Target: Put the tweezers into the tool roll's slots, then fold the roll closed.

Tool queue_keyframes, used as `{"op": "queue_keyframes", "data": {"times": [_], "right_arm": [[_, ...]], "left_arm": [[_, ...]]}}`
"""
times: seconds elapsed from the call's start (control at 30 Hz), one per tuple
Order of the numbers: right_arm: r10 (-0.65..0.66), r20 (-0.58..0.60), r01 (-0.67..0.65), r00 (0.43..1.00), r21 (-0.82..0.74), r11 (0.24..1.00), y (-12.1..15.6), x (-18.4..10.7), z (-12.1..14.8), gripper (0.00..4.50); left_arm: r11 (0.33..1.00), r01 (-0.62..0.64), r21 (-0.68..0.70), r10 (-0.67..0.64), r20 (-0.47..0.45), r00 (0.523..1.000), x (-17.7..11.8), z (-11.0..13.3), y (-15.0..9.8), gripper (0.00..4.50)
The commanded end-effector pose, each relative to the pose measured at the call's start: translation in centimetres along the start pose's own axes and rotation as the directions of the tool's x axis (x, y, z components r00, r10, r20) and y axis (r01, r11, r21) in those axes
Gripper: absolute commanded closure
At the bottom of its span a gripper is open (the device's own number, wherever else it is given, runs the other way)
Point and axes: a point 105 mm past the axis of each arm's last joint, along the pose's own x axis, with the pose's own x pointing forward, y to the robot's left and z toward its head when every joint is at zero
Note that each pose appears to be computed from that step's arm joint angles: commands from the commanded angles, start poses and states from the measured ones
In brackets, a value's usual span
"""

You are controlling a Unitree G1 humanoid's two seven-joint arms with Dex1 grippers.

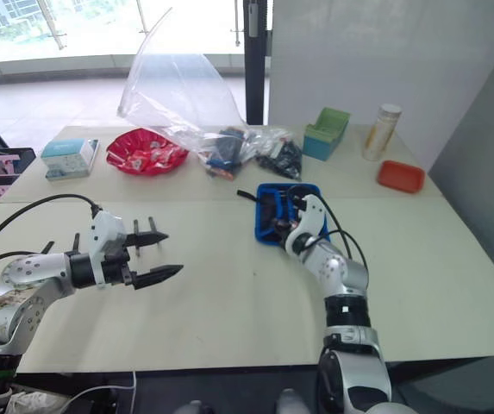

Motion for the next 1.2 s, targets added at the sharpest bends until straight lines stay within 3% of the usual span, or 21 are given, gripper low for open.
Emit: {"op": "queue_keyframes", "data": {"times": [0.03,0.17,0.33,0.57,0.7,0.97,1.2], "right_arm": [[0.103,-0.049,-0.106,0.993,-0.072,0.992,1.4,-0.9,-0.5,4.47],[0.228,-0.220,-0.276,0.948,-0.217,0.937,3.2,-3.2,-2.7,4.47],[0.250,-0.400,-0.382,0.882,-0.297,0.875,3.7,-6.3,-4.4,4.47],[0.231,-0.465,-0.411,0.855,-0.333,0.849,3.8,-8.9,-4.3,4.47],[0.213,-0.477,-0.399,0.853,-0.333,0.854,3.8,-9.5,-4.5,4.47],[0.191,-0.533,-0.415,0.824,-0.341,0.843,3.8,-10.9,-6.3,4.47],[0.160,-0.502,-0.374,0.850,-0.362,0.854,3.3,-10.6,-5.8,4.47]], "left_arm": [[0.991,-0.016,0.131,0.016,0.005,1.000,0.9,1.3,1.3,0.00],[0.961,0.077,0.266,-0.067,-0.046,0.997,3.5,1.4,2.1,0.00],[0.900,0.163,0.404,-0.120,-0.128,0.984,5.4,0.8,2.8,0.00],[0.806,0.259,0.532,-0.178,-0.199,0.964,8.1,0.1,2.7,0.00],[0.813,0.246,0.527,-0.193,-0.155,0.969,9.3,0.8,2.8,0.00],[0.775,0.268,0.573,-0.212,-0.164,0.963,13.5,1.9,2.2,0.00],[0.739,0.325,0.590,-0.220,-0.245,0.944,15.0,1.2,1.7,0.00]]}}
